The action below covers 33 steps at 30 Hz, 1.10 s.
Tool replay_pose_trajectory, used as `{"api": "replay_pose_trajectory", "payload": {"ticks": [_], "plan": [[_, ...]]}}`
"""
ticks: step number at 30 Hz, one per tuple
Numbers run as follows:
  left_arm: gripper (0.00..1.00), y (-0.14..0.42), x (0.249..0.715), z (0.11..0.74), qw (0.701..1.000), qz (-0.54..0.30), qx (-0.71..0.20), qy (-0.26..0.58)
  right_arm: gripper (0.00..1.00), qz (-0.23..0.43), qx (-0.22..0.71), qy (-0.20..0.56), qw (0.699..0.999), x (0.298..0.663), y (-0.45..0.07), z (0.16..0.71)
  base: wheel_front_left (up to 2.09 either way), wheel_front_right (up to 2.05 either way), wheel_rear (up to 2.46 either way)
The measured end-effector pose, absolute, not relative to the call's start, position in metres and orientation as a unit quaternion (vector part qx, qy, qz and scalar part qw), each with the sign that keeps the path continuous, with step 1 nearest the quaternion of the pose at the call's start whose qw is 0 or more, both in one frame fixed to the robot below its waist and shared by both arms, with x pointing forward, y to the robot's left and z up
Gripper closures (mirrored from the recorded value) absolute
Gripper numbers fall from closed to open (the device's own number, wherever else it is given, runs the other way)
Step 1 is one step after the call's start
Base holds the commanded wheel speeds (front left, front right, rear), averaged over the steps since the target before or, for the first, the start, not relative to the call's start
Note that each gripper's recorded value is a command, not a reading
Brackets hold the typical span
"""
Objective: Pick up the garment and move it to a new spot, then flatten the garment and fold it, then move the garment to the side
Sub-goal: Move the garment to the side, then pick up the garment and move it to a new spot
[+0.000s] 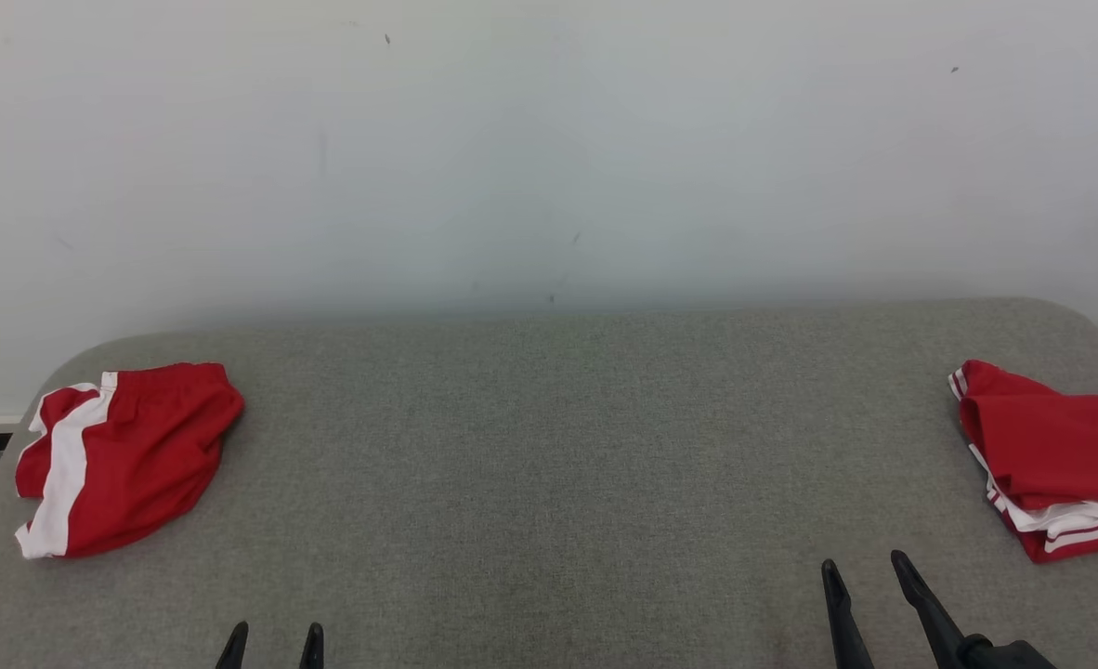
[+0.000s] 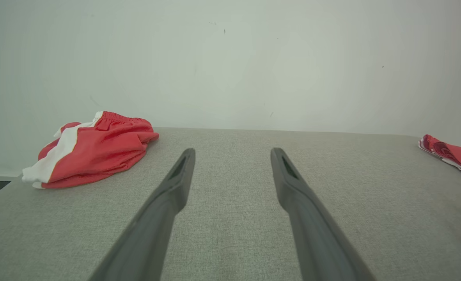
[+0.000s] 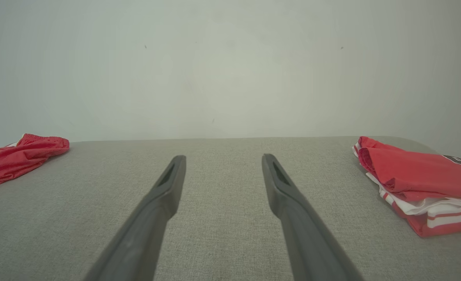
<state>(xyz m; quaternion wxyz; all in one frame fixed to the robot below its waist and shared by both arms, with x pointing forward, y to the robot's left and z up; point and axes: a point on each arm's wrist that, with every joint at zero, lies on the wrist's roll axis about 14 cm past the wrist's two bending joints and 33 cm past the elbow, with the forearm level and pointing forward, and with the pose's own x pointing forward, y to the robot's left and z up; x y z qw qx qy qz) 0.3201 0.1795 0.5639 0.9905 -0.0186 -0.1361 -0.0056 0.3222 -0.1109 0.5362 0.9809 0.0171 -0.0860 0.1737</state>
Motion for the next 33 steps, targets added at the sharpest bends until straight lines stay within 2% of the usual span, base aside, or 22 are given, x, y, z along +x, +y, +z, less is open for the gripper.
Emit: {"api": "replay_pose_trajectory", "payload": {"ticks": [15, 33], "plan": [[0.00, 0.202, 0.309, 0.567, 0.989, 0.038, -0.024, -0.142, 0.00, 0.221, 0.033, -0.082, 0.971, 0.331, -0.076, 0.536, 0.00, 0.00, 0.00], [0.00, 0.274, 0.255, 0.565, 0.972, 0.180, -0.023, -0.148, 0.00, 0.337, 0.050, -0.069, 0.938, 0.342, 0.007, 0.536, 0.00, 0.00, 0.00]]}}
